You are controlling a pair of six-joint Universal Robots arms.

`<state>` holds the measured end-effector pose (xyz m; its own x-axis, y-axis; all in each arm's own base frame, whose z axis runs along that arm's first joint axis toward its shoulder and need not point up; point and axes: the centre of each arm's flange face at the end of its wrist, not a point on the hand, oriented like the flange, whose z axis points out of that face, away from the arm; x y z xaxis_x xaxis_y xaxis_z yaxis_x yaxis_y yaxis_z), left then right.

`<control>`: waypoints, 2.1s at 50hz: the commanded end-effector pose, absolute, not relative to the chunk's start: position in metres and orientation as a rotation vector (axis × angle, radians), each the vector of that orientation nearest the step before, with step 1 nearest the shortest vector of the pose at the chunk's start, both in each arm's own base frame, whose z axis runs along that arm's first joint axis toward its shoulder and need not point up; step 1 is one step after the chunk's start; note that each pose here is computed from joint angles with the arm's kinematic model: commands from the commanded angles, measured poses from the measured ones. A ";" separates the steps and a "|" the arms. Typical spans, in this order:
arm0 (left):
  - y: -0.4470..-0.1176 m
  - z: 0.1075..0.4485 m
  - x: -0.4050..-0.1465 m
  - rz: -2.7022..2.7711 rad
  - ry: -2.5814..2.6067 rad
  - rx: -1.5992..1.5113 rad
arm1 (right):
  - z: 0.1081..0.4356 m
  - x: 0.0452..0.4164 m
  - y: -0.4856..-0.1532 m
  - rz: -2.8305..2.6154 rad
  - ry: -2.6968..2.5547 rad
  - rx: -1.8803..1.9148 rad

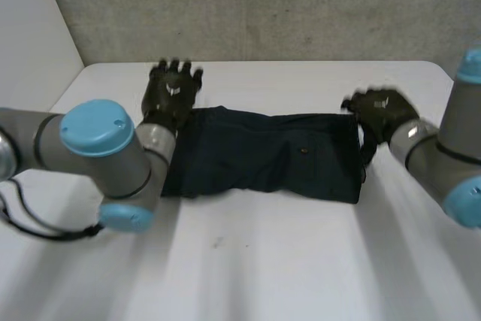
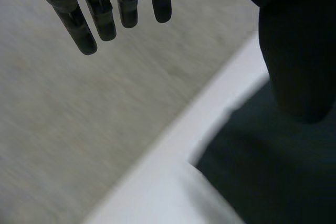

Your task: Fold the shorts.

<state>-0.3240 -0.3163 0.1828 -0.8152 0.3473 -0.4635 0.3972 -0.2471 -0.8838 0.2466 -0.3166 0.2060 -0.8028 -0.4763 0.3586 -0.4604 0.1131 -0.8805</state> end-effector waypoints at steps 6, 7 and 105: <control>-0.295 0.142 -0.291 -1.876 2.265 1.030 | 0.153 0.241 -0.289 -1.628 2.326 -0.885; -0.297 0.138 -0.290 -1.866 2.269 1.028 | 0.148 0.242 -0.290 -1.632 2.324 -0.884; -0.258 0.270 -0.375 -2.572 2.130 0.865 | 0.282 0.278 -0.300 -1.744 1.972 -0.680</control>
<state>-0.3433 -0.2712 0.2943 -0.8749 0.4542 -0.1682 0.0646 -0.2346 -0.9699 0.3049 -0.2747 0.2834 -0.6584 -0.7521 0.0278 -0.1022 0.0527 -0.9934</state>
